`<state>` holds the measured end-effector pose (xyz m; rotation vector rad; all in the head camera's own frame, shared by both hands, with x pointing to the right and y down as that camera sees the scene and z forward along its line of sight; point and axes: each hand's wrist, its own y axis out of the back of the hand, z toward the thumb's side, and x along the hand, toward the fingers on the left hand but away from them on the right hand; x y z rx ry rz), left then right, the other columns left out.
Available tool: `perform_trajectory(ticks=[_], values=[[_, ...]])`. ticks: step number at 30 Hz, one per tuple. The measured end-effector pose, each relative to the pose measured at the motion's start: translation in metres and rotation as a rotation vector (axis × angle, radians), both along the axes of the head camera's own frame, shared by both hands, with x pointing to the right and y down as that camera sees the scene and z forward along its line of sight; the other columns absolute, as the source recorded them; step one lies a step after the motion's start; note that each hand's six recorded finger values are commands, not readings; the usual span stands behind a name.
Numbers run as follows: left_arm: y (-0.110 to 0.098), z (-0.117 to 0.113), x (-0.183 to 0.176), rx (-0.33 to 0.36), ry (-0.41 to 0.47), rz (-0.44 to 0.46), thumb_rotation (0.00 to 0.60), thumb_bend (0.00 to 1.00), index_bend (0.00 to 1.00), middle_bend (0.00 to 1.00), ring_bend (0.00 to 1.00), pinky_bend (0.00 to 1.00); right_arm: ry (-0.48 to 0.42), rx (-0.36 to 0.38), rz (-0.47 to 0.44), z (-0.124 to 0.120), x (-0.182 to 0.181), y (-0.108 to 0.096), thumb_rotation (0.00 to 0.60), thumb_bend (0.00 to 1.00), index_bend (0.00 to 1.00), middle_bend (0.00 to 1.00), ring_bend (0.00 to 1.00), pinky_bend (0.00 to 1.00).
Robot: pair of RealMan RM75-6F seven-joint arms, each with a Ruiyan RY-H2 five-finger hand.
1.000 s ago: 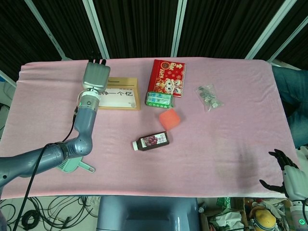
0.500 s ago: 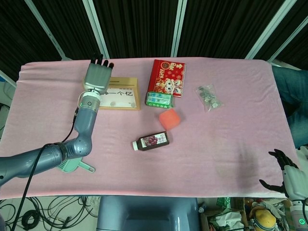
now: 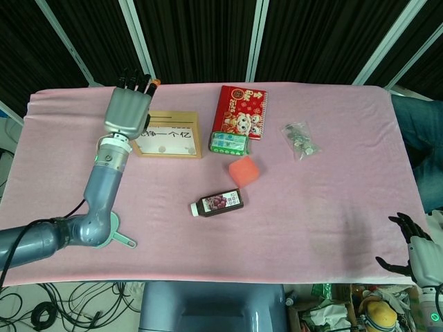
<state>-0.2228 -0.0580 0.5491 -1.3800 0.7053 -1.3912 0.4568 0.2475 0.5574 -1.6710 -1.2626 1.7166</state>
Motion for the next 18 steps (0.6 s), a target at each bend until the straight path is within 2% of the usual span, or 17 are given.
perform_trajectory(ticks=[2,9,12,18], values=[[0.013,-0.007,-0.016,-0.005,0.013,-0.015,0.6,0.38,0.08,0.04,0.0,0.02,0.02,0.019,-0.022,-0.002,0.0,-0.003,0.6,0.07,0.18,0.04,0.12,0.2],[0.084,-0.023,-0.108,-0.037,0.064,-0.132,0.6,0.37,0.0,0.02,0.0,0.02,0.084,0.121,-0.106,-0.012,-0.004,-0.011,0.6,0.07,0.11,0.01,0.1,0.2],[0.115,-0.025,-0.146,-0.048,0.095,-0.186,0.6,0.37,0.0,0.02,0.0,0.02,0.103,0.146,-0.135,-0.013,-0.005,-0.012,0.6,0.07,0.07,0.0,0.1,0.2],[0.18,-0.019,-0.204,-0.091,0.168,-0.263,0.6,0.37,0.0,0.02,0.0,0.01,0.119,0.18,-0.177,-0.017,-0.009,-0.013,0.6,0.07,0.07,0.0,0.1,0.2]])
